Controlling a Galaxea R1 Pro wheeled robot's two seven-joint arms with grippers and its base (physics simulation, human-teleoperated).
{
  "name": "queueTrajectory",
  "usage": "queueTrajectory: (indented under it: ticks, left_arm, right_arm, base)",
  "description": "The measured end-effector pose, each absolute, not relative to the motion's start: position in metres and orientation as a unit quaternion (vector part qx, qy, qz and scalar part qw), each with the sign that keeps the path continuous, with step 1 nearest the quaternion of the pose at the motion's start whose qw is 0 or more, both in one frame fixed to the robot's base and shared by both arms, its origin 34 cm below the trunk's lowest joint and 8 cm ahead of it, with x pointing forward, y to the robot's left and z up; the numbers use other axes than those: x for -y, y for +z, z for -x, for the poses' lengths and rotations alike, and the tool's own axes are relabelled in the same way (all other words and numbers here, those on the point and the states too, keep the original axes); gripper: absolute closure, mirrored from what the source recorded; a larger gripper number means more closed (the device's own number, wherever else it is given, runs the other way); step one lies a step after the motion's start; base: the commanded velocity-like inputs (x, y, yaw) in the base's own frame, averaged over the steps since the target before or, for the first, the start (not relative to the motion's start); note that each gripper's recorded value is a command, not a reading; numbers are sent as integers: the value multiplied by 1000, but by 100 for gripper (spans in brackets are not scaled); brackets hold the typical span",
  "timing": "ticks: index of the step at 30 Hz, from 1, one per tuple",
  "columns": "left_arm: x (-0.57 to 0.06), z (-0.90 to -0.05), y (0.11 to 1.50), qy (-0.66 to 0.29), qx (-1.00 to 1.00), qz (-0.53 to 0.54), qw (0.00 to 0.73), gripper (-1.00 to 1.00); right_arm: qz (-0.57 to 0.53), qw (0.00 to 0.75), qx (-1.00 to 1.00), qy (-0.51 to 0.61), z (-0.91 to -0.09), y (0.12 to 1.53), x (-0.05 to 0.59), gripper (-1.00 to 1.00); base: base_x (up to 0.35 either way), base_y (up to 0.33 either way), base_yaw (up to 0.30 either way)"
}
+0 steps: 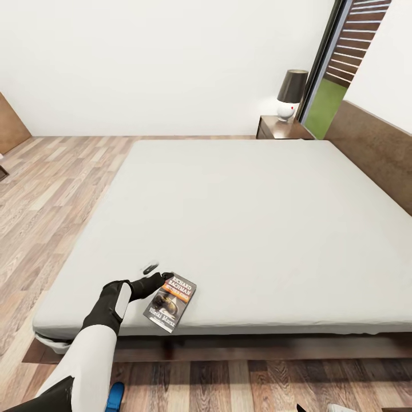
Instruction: In the bedroom, move the book from the bed onto either nightstand, and place the two sandals side by side next to the bed.
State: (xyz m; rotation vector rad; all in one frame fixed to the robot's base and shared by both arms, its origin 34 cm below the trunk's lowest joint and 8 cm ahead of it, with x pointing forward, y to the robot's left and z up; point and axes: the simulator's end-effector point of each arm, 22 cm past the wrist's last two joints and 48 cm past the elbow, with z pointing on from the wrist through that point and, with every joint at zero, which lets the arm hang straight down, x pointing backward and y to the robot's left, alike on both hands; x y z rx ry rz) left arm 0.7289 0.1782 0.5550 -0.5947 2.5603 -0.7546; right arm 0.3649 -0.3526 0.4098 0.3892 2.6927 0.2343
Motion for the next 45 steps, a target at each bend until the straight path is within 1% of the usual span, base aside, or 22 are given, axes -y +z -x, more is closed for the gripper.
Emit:
queueTrajectory:
  ticks: [19,26,45]
  left_arm:
    - [-178,-728,546,-270,-917,213,202,-100]
    - [-178,-728,546,-271,-917,213,202,-100]
    - [-178,-728,546,-271,-917,214,202,-100]
  right_arm:
    - [-139,204,-965,84,-364,401,353,-100]
    - [-139,204,-965,84,-365,401,353,-100]
    - [-139,204,-965,84,-364,401,352,-100]
  base:
    - [0,-1,0]
    - [0,-137,0]
    - [0,-6,0]
